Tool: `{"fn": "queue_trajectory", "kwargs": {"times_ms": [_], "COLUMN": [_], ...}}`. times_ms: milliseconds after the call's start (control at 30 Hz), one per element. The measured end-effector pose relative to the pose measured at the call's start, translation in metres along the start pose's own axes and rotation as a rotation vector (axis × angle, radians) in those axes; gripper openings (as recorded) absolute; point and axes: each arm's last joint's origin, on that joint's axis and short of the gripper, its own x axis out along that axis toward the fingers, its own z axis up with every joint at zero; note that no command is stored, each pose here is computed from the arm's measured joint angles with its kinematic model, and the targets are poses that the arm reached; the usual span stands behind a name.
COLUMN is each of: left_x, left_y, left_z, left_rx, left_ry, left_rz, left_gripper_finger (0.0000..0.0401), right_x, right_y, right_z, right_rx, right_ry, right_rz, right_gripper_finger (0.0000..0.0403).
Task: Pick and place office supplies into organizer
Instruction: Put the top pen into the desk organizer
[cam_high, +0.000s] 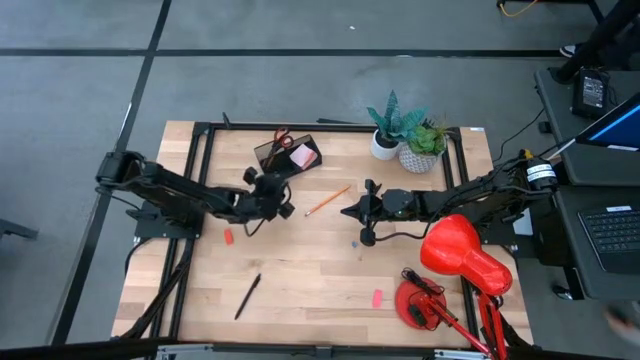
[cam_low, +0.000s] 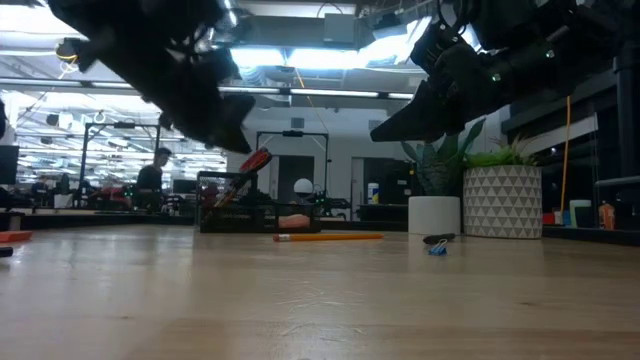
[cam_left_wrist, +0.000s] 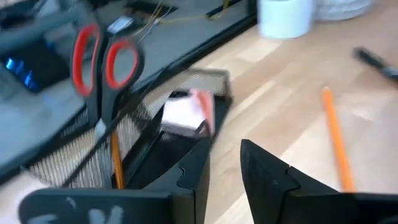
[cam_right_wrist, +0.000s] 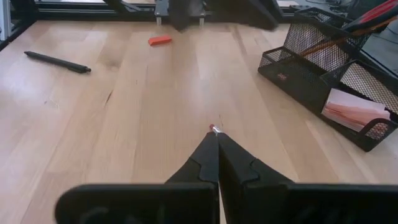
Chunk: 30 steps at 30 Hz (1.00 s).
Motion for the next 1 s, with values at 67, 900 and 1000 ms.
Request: {"fn": "queue_trajectory", "kwargs": {"times_ms": [67, 900, 1000], "left_x": [-0.008, -0.059, -0.058], "left_y": [-0.001, -0.004, -0.004], "left_z": [0.004, 0.009, 0.009], "left_rx": [0.049, 0.299, 0.329], "left_ry": [-0.019, -0.045, -0.05], "left_rz": [-0.028, -0.327, -0.324], "left_gripper_finger": [0.0076, 0.0002, 0.0001], "right_x": [0.0, 0.0, -0.001], "right_y": [0.0, 0.0, -0.002], "right_z": [0.0, -0.005, -0.006], "right_rx": [0.006, -0.07, -0.071], "right_ry": [0.001, 0.056, 0.068], "right_rz": [0.0, 0.0, -0.006], "right_gripper_finger": [0.0001, 0.0001, 0.0001]}}
